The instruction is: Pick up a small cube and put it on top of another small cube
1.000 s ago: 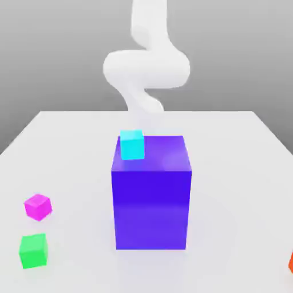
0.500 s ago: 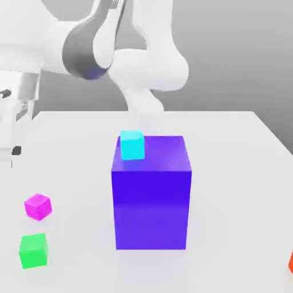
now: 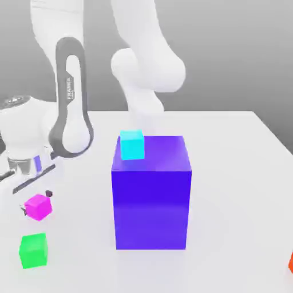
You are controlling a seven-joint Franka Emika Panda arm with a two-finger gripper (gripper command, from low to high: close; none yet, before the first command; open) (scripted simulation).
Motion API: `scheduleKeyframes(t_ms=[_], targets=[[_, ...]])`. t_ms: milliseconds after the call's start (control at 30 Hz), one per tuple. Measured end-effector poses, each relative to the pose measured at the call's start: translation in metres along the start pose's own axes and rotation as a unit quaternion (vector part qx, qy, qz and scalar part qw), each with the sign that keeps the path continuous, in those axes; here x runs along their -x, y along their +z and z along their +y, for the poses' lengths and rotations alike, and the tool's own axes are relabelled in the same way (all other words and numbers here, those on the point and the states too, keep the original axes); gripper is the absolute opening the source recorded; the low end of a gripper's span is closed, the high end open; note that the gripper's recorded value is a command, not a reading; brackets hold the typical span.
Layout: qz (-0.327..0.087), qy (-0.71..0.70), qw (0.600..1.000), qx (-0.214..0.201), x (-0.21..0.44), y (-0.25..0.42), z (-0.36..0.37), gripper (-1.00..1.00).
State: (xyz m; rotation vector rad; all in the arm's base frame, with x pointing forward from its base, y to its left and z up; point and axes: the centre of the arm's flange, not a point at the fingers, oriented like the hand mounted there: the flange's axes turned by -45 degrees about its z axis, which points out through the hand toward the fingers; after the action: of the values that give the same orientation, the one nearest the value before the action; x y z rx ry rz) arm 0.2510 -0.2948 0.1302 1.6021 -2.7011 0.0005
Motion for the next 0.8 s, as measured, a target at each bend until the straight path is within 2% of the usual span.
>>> scheduleKeyframes(t_ms=[167,367,500,633,800], targets=[[0.0,0.0,1.0,-0.001,0.0,0.001,0.0,-1.0],[0.0,0.0,1.0,-0.001,0.0,-0.051,0.0,-1.0],[-0.001,-0.127,0.992,-0.001,0.037,-0.078,-0.047,-1.0],[-0.001,-0.29,0.957,-0.001,0.096,-0.106,-0.102,-1.0],[0.0,-0.329,0.944,-0.001,0.11,-0.061,-0.115,-1.0]])
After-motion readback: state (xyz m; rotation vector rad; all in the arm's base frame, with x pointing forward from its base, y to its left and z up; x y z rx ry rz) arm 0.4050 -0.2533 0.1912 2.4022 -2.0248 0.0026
